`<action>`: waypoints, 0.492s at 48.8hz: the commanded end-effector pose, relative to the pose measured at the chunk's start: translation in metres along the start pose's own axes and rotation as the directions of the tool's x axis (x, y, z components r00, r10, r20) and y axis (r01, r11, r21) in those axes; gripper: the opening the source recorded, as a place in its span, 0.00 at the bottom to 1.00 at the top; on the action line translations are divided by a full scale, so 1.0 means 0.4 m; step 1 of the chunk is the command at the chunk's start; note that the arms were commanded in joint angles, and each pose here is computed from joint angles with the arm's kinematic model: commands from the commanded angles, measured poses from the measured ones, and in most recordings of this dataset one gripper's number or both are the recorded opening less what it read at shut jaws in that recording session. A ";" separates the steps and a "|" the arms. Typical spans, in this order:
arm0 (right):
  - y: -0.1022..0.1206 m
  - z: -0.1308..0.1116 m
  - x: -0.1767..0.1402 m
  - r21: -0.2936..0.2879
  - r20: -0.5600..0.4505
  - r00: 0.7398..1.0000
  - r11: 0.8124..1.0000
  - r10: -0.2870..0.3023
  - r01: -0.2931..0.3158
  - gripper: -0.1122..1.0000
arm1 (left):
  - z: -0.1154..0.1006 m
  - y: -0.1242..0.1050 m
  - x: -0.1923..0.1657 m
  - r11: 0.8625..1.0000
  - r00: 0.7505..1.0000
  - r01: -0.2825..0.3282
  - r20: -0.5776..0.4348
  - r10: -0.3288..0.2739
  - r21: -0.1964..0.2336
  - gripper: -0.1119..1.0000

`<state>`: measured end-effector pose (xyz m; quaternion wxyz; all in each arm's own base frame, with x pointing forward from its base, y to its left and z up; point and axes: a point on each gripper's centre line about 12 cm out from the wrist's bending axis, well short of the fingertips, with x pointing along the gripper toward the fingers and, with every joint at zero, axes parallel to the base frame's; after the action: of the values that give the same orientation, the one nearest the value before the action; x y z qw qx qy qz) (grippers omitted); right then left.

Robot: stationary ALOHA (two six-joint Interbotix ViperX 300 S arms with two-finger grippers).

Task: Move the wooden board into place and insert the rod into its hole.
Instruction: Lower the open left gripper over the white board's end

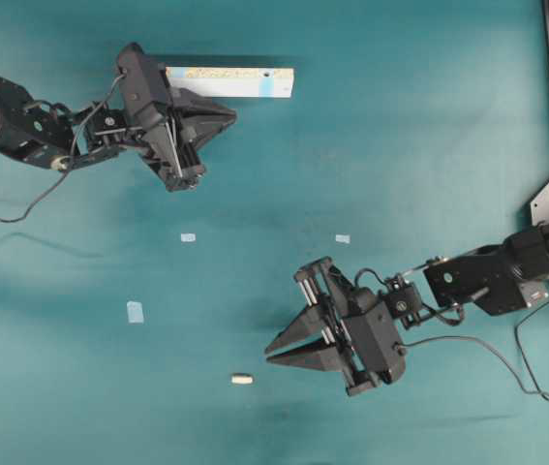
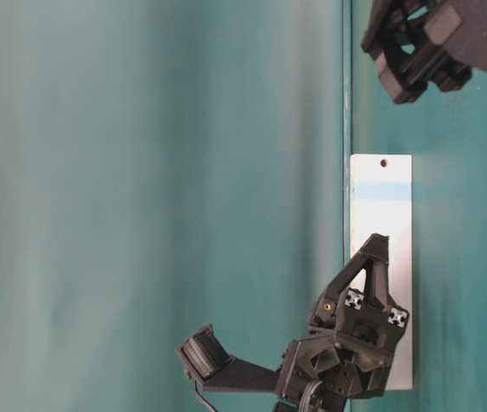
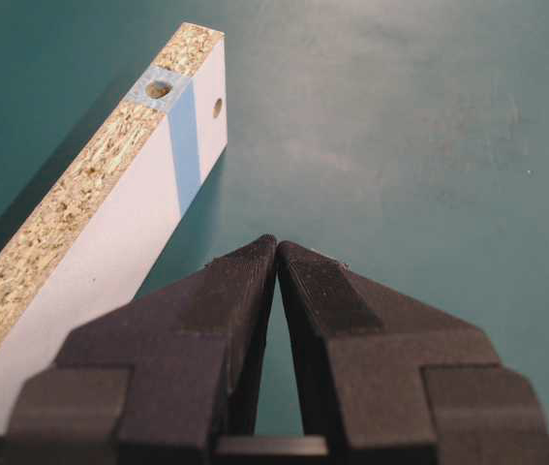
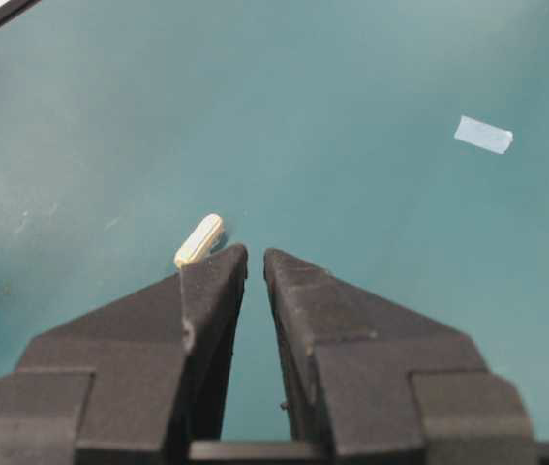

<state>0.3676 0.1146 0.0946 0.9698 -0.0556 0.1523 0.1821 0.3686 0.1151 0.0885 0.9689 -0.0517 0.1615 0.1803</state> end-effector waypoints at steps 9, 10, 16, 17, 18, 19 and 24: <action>-0.004 0.046 -0.007 0.002 -0.056 0.998 1.000 -0.005 0.005 0.11 | 0.061 -0.026 -0.015 0.999 0.993 0.043 -0.108 -0.041 0.009 0.10; -0.006 0.048 -0.008 0.002 -0.071 0.997 1.000 -0.008 0.008 0.10 | 0.061 -0.027 -0.017 0.999 0.991 0.045 -0.125 -0.043 0.011 0.10; -0.010 0.074 -0.015 -0.003 -0.129 0.991 1.000 -0.014 0.013 0.09 | 0.087 -0.035 -0.028 0.998 0.985 0.055 -0.164 -0.051 0.020 0.11; -0.011 0.078 -0.016 -0.004 -0.136 0.991 1.000 -0.015 0.014 0.10 | 0.091 -0.037 -0.030 0.998 0.985 0.057 -0.167 -0.053 0.021 0.11; -0.012 0.083 -0.018 -0.004 -0.142 0.990 1.000 -0.016 0.015 0.10 | 0.096 -0.039 -0.033 0.998 0.984 0.060 -0.169 -0.055 0.022 0.12; -0.012 0.088 -0.019 -0.005 -0.145 0.989 1.000 -0.017 0.016 0.10 | 0.102 -0.044 -0.037 0.998 0.983 0.065 -0.172 -0.060 0.025 0.15; -0.013 0.109 -0.026 -0.009 -0.152 0.988 1.000 -0.019 0.018 0.22 | 0.124 -0.055 -0.053 0.997 0.982 0.078 -0.177 -0.072 0.028 0.37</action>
<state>0.3683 0.1105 0.1184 0.9520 -0.0748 0.2451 0.1673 0.3686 0.0996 0.1199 0.9505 -0.0631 0.2681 0.1437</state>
